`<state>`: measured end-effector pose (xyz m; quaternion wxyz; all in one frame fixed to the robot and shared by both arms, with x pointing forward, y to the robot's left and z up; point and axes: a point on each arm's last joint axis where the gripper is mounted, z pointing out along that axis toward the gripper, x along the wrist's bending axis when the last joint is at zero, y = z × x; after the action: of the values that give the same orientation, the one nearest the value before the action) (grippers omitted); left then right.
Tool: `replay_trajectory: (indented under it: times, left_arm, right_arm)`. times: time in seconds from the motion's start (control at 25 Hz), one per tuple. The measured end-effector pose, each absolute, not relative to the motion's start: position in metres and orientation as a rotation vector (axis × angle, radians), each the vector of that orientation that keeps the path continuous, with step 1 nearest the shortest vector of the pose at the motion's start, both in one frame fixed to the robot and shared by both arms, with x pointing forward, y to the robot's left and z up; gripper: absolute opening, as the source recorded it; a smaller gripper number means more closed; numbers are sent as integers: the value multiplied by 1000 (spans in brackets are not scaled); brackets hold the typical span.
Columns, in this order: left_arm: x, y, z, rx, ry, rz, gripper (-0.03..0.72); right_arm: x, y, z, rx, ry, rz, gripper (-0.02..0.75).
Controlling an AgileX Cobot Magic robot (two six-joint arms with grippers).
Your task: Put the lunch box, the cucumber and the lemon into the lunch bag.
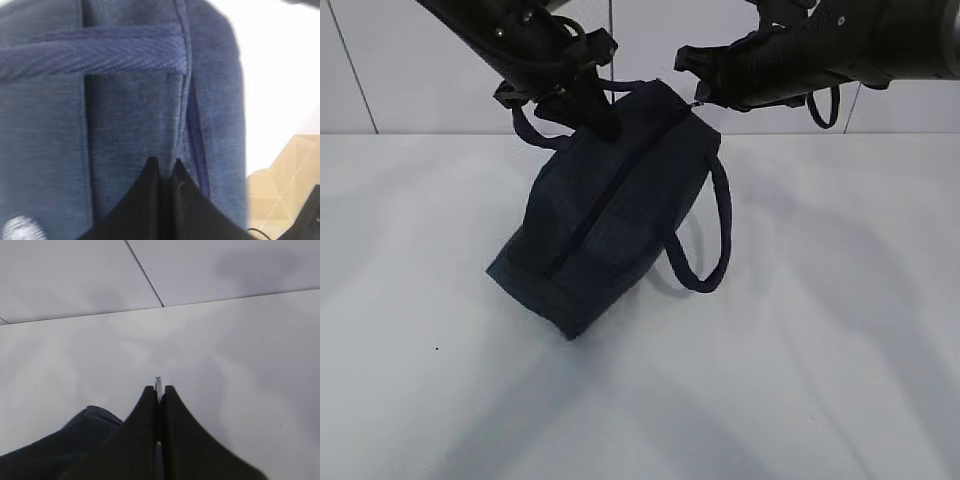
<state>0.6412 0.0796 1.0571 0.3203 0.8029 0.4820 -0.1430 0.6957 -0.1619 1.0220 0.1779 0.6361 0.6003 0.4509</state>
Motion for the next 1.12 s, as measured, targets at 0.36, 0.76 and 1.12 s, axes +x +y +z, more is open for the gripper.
replay_trajectory:
  times: [0.36, 0.76, 1.12]
  left_arm:
    - [636, 76, 1064, 2086, 1273, -397, -7]
    - [627, 62, 1063, 2117, 1245, -429, -8]
    - [625, 64, 1061, 2145, 1253, -435, -8]
  right_arm:
    - [702, -160, 1003, 1840, 1689, 1265, 17]
    - [707, -157, 980, 1947, 1686, 1254, 17]
    - [708, -156, 957, 2057, 1719, 1206, 17]
